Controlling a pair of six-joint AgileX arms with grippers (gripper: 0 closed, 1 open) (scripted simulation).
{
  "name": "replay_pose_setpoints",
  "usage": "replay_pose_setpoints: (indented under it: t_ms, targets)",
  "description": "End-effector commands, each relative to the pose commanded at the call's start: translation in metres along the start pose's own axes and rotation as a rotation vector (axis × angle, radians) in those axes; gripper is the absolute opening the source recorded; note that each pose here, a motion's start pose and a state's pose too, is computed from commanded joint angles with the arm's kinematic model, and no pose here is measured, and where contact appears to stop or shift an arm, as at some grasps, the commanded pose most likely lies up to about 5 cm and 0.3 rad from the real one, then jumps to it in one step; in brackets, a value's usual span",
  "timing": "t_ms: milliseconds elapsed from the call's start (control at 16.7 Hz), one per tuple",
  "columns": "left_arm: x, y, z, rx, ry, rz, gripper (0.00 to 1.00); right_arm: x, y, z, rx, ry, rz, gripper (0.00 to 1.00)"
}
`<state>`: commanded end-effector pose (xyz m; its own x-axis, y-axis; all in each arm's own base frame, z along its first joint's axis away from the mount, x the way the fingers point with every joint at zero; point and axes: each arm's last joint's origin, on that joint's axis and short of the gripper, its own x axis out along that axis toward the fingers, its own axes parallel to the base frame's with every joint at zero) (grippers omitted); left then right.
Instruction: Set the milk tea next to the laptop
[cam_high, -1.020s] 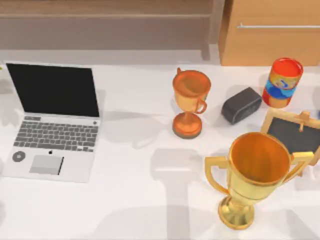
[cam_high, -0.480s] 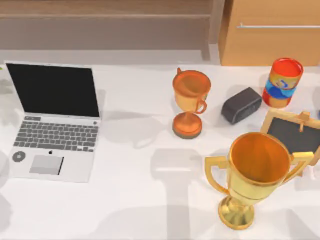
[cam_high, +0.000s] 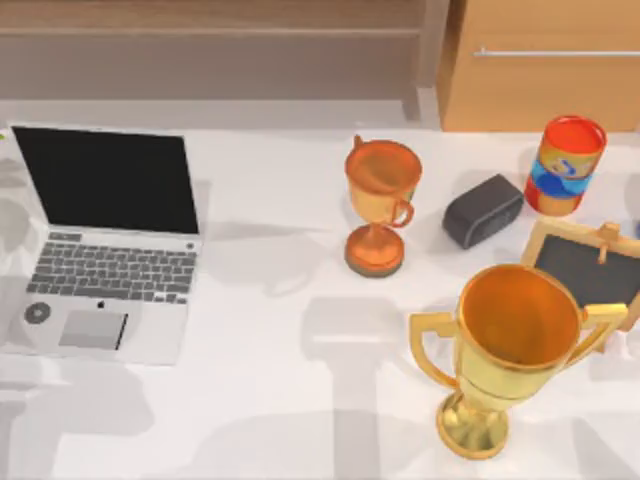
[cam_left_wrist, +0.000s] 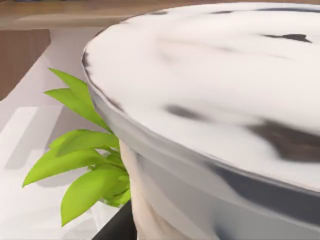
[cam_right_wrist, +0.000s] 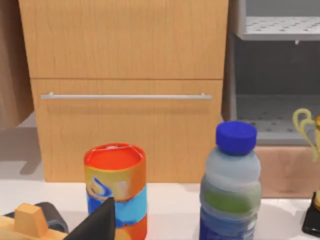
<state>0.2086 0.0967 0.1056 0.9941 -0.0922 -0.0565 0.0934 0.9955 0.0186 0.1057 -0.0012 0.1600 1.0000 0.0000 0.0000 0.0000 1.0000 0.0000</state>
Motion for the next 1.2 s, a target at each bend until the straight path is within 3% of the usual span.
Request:
replay_pose_setpoints:
  t_ms: [540,1200]
  targets:
    - [0.037,-0.126,0.006,-0.036,0.063,-0.035,0.00,0.000,0.000,0.000,0.000,0.000,0.000,1.00]
    - [0.034,-0.280,0.019,-0.027,0.054,0.044,0.00,0.000,0.000,0.000,0.000,0.000,0.000,1.00]
